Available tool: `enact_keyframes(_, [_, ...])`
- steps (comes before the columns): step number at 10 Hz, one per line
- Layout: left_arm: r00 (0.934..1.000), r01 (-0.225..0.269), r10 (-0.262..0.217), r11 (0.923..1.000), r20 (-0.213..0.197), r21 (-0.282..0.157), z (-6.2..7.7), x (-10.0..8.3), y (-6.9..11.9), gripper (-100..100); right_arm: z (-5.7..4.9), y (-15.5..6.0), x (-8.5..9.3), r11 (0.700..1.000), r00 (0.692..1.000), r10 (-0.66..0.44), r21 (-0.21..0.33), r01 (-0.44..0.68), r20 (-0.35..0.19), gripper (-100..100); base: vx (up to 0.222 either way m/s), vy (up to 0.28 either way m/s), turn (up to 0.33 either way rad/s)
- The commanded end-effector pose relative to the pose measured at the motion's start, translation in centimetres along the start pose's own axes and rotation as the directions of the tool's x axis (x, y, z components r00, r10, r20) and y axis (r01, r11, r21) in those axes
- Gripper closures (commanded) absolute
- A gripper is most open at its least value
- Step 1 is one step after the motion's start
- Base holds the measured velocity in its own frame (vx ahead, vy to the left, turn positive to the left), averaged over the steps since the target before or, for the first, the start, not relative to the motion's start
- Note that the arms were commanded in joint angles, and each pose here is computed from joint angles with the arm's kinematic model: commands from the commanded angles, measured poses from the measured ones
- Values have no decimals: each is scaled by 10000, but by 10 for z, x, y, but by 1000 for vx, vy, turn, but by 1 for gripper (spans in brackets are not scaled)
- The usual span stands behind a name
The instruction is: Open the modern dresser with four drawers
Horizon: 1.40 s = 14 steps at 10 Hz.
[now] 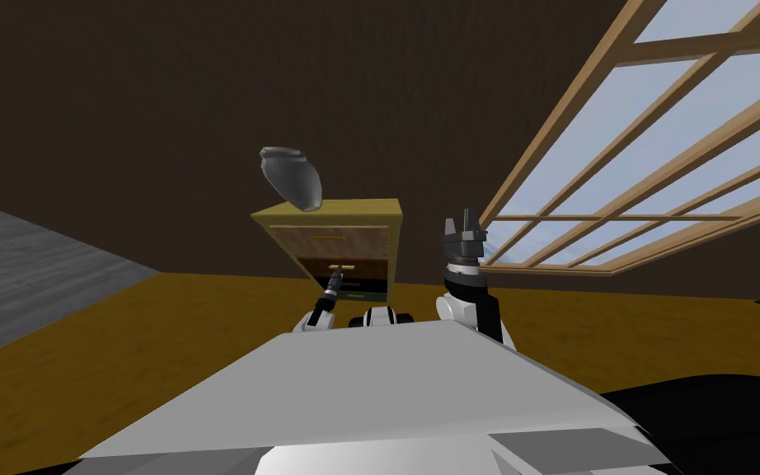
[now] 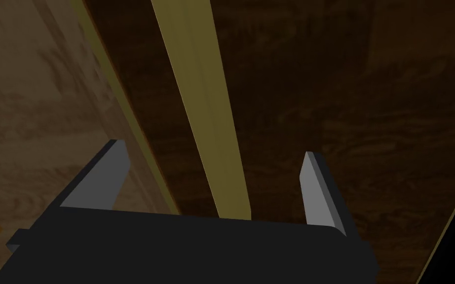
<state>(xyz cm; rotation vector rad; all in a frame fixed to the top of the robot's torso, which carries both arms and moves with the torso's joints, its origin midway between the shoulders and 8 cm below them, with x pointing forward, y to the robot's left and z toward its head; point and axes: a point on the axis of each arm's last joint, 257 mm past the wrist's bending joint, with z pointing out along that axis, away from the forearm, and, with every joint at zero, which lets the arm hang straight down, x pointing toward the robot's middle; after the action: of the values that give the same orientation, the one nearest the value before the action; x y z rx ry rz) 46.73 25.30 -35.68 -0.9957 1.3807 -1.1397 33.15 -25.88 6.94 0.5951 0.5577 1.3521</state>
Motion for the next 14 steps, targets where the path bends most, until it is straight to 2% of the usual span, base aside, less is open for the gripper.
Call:
enact_keyframes(1, [10000, 0, 0, 10000, -1, 4, 0, 0, 0, 100, 0, 0, 0, 10000, 10000, 1, 0, -1, 0, 0, 12, -1, 0])
enact_keyframes(7, [9999, -16, 16, 10000, -121, -3, -1, -1, -4, 100, 0, 0, 0, 10000, 10000, 2, -1, -2, -1, 0, -150, 16, 22])
enact_keyframes(8, [10000, -6, 5, 10000, -83, -21, 1, -1, -3, -100, 0, 0, 0, 10000, 10000, 1, 0, -1, -1, 0, 70, -17, -37])
enact_keyframes(13, [10000, 9, -9, 10000, -24, -33, 5, -1, -3, -100, 0, 0, 0, 10000, 10000, 1, 1, -1, 1, 0, 143, -34, -19])
enact_keyframes(14, [9995, -14, 16, 10000, 304, -80, 15, -11, -3, -100, 0, 0, 0, 10000, 10000, 1, -1, -1, 0, 0, -4, 22, -216])
